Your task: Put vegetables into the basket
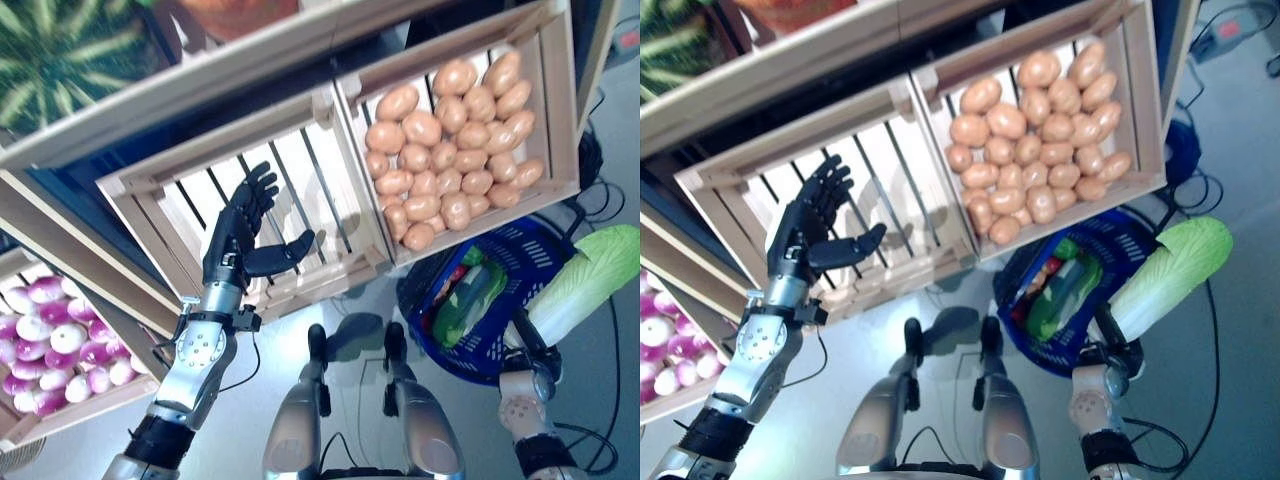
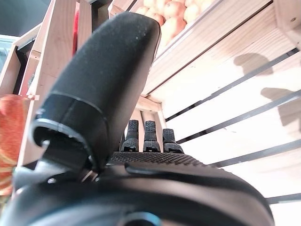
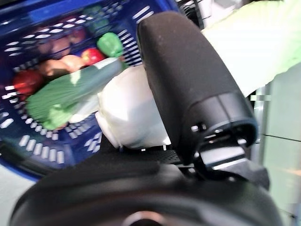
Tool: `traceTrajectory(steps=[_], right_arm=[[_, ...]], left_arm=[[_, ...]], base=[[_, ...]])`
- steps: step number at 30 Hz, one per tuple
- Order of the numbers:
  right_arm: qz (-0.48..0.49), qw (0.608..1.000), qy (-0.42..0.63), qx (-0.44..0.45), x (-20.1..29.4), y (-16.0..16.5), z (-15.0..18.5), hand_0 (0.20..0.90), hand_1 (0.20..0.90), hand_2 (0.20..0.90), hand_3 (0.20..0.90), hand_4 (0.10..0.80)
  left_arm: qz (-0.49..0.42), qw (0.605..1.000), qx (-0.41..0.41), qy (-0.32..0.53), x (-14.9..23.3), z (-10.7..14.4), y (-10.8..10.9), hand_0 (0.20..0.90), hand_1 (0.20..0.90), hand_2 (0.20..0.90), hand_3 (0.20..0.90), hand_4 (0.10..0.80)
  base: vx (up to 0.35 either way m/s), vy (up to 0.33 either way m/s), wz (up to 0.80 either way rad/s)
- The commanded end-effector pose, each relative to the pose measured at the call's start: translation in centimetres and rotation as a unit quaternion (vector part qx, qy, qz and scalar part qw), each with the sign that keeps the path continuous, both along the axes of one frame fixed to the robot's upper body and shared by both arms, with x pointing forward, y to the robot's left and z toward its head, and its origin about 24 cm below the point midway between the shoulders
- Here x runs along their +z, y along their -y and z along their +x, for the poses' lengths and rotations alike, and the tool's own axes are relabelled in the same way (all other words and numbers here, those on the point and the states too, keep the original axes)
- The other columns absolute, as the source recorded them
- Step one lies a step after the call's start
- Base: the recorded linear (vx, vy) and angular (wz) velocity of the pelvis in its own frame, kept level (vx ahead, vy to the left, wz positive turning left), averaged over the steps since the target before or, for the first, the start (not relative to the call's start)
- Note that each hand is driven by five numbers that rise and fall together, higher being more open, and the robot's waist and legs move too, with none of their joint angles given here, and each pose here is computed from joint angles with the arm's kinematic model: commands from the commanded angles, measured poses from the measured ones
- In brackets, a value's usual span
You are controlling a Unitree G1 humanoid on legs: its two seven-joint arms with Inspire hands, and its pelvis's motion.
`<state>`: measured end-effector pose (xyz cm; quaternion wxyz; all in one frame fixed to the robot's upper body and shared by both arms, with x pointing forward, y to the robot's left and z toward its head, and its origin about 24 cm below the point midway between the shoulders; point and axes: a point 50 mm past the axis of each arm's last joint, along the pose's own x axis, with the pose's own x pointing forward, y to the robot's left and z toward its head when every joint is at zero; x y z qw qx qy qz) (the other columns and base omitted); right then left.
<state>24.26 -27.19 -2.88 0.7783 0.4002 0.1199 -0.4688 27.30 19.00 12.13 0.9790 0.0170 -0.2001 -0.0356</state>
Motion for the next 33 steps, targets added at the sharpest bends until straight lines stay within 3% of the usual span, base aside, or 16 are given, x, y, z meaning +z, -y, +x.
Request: traceTrajectory(steps=[1, 8, 13, 23, 33], right_arm=[[-0.025, 0.998, 0.061, -0.007, 2.1, 2.1, 0.5, 0.3, 0.3, 0.3, 0.3, 0.4], [0.016, 0.995, 0.097, 0.03, 4.8, 1.3, 6.1, 0.3, 0.3, 0.3, 0.3, 0.4], [0.065, 0.992, 0.108, 0.02, 5.9, 1.9, 7.7, 0.3, 0.3, 0.3, 0.3, 0.4], [0.145, 0.982, 0.123, -0.02, 7.1, 2.5, 9.0, 0.3, 0.3, 0.3, 0.3, 0.4], [0.18, 0.975, 0.09, -0.091, 5.8, 4.3, 7.4, 0.3, 0.3, 0.3, 0.3, 0.4]], left_arm=[[-0.029, 0.989, -0.037, 0.143, 4.1, -0.9, 1.2, 0.9, 0.9, 0.9, 0.9, 0.8], [-0.068, 0.979, -0.066, 0.181, 6.1, 0.3, 3.4, 0.9, 0.9, 0.9, 0.9, 0.8], [-0.086, 0.976, -0.083, 0.181, 6.4, 0.6, 4.1, 0.9, 0.9, 0.9, 0.9, 0.8], [-0.096, 0.976, -0.094, 0.169, 6.2, 1.2, 5.0, 0.9, 0.9, 0.9, 0.9, 0.8], [-0.102, 0.976, -0.091, 0.168, 5.8, 1.0, 4.9, 0.9, 0.9, 0.9, 0.9, 0.8]], base=[[-0.143, -0.042, 0.1], [-0.1, -0.021, 0.08], [-0.061, 0.007, 0.14], [-0.024, 0.012, 0.07], [0.0, 0.0, 0.0]])
